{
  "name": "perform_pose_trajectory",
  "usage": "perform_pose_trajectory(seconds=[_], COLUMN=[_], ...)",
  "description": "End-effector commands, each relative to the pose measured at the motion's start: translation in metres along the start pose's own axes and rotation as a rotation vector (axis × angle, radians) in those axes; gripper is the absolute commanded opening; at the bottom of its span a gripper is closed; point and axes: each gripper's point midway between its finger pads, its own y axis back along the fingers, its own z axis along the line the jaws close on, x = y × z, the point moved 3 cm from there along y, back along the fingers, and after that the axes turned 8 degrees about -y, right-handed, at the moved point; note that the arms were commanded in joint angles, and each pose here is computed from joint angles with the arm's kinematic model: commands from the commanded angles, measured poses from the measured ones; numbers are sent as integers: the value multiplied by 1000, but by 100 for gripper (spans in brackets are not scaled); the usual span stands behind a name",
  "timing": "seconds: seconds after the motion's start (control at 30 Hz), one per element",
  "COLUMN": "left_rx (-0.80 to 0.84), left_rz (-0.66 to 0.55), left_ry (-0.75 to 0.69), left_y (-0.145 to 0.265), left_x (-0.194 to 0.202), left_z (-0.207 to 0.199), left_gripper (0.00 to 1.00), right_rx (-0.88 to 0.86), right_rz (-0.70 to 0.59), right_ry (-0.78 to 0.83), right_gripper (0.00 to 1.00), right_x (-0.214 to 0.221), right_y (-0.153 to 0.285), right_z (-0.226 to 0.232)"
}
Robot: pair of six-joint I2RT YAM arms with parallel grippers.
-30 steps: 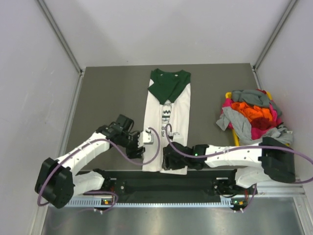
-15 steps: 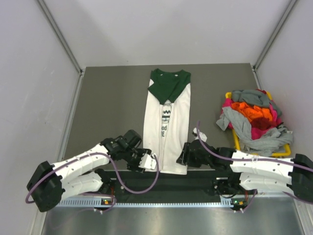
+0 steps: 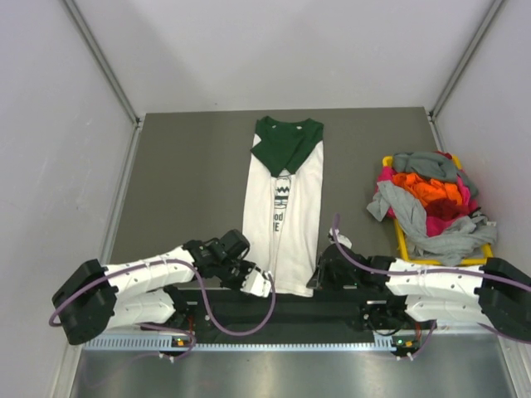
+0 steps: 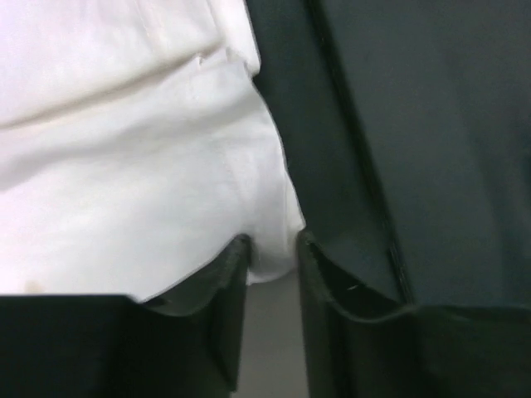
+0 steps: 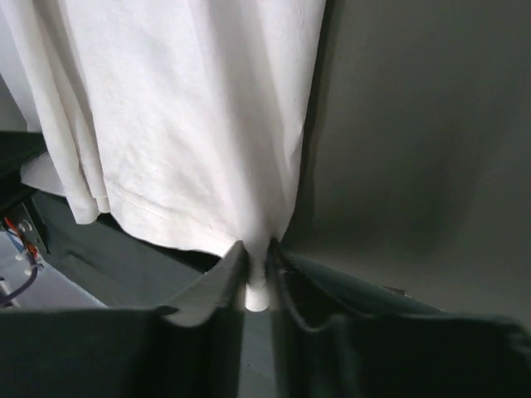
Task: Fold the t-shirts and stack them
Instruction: Fold the tshirt
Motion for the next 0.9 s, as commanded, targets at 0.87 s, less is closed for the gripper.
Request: perform_pose_trajectory(seconds=[0.87], left_rx=[-563], left_rz=[-4], left_ry=[582], left_y=[102], left_x=[78], left_z=[260], left_gripper=[0], right_rx=[-88], right_rz=[-250], right_ry=[244], right_gripper=[0], right_x=[-268], right_y=[8], right_z=[86])
